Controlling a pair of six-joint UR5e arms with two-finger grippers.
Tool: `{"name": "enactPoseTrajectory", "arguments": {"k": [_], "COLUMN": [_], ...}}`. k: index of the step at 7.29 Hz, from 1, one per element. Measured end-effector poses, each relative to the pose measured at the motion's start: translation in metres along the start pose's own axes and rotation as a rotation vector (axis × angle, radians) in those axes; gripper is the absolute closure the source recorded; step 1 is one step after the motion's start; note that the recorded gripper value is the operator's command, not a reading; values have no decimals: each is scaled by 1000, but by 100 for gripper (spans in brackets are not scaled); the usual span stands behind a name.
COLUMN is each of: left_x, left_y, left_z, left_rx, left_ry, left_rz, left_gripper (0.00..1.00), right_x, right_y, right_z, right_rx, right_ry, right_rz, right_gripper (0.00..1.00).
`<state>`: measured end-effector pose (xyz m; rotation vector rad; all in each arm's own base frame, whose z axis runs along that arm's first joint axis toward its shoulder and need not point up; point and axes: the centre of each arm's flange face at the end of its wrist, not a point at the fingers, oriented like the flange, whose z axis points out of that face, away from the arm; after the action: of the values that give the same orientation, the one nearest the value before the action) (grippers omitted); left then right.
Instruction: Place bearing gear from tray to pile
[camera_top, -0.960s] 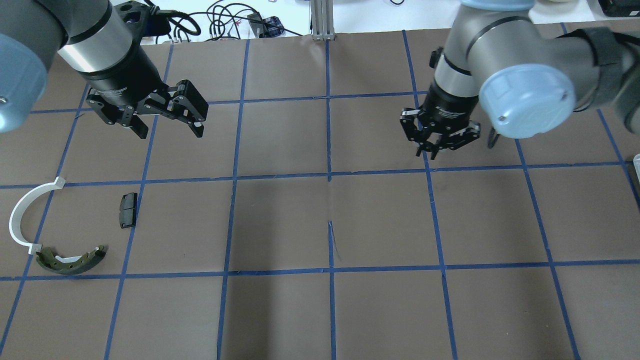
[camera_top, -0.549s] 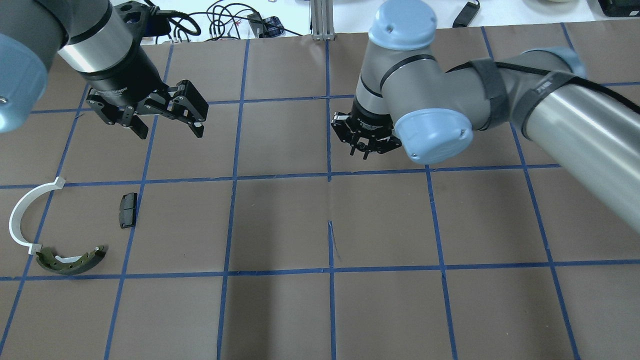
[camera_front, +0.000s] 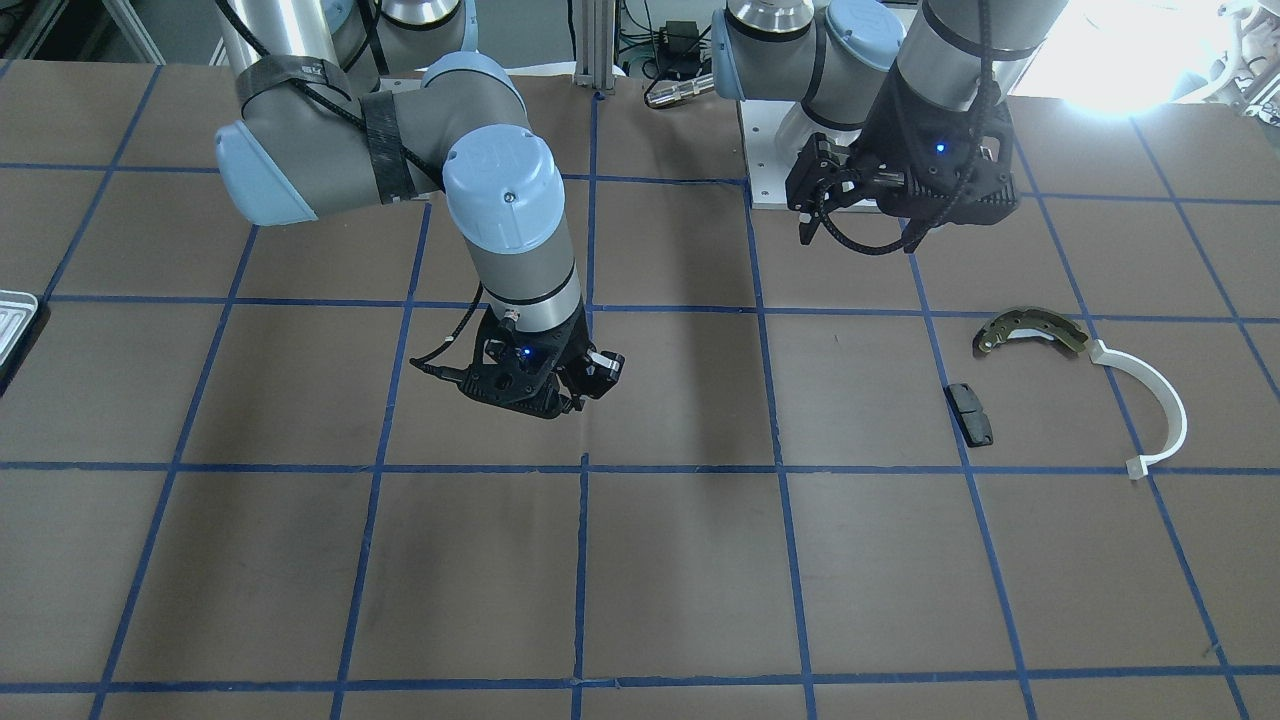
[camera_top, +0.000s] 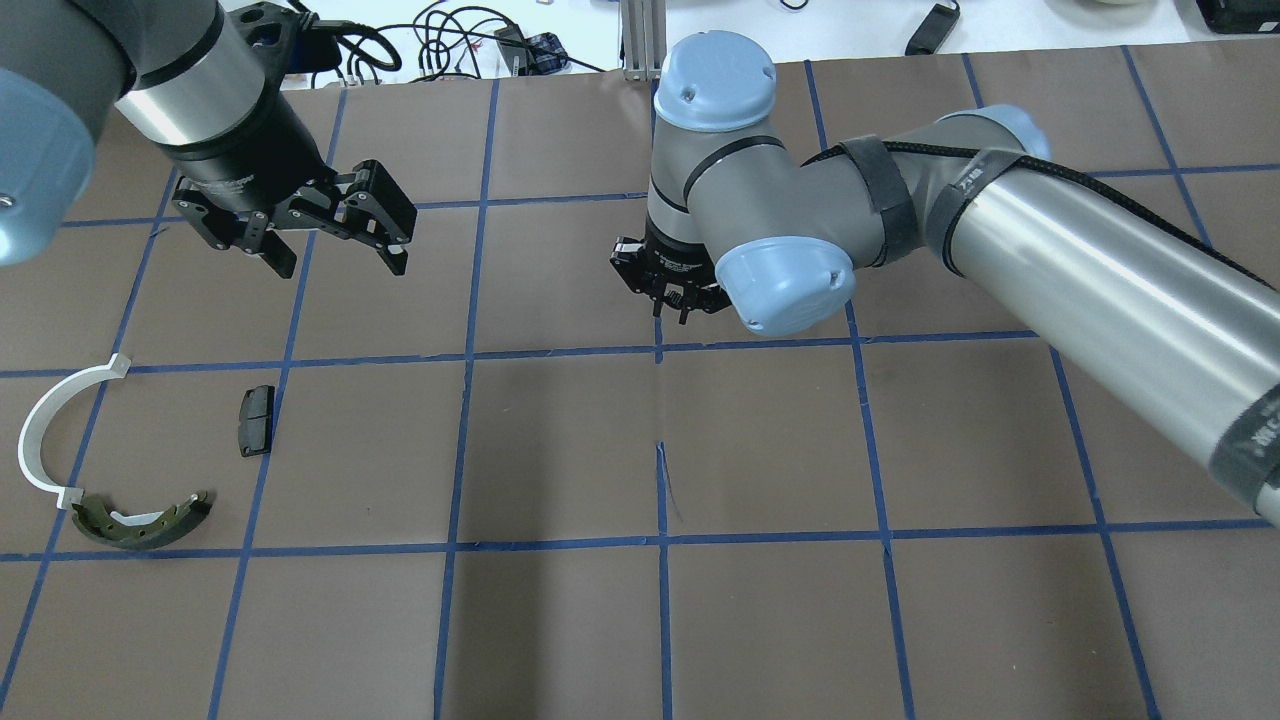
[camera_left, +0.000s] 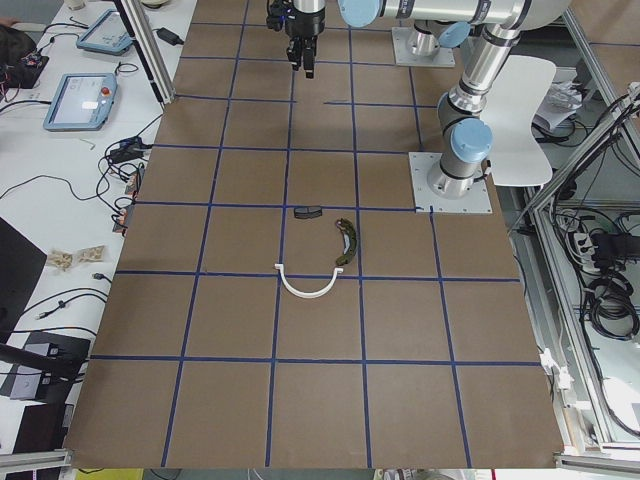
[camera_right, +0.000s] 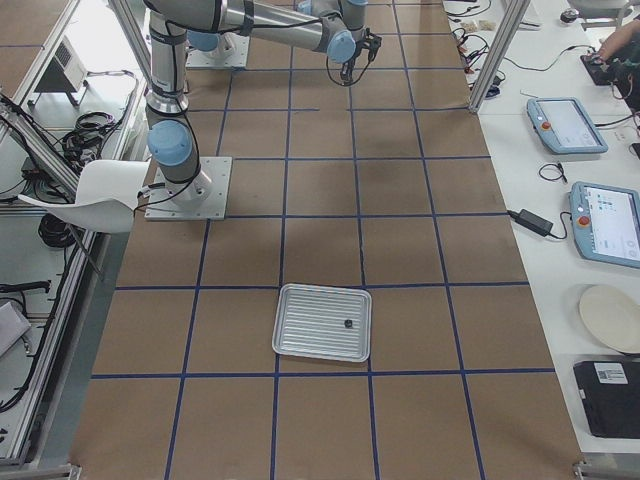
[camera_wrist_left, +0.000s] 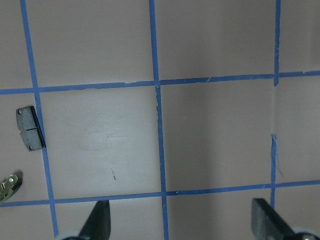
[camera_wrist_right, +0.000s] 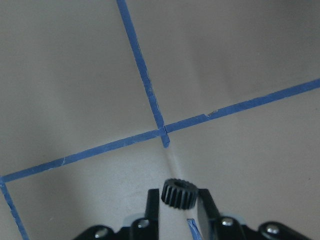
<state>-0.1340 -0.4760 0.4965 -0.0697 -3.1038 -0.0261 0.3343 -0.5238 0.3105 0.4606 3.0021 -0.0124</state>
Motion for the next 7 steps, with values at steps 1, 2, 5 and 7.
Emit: {"name": "enactPoseTrajectory", "arguments": {"k": [1, 2, 5, 7], "left_x": [0, 0, 4, 34], "left_y": [0, 0, -3, -31], "left_z": [0, 0, 9, 40], "left_rx": [0, 0, -19, 9], "left_ry": [0, 0, 5, 62], "left_rz": [0, 0, -34, -36], "left_gripper": [0, 0, 0, 0], "right_x": [0, 0, 32, 119], "right_y": [0, 0, -26, -68], "right_z": [2, 2, -15, -66], "right_rx": [-1, -2, 40, 39], "right_ry": [3, 4, 66, 137], "right_rz": [0, -2, -48, -140], "right_gripper": [0, 0, 0, 0]}}
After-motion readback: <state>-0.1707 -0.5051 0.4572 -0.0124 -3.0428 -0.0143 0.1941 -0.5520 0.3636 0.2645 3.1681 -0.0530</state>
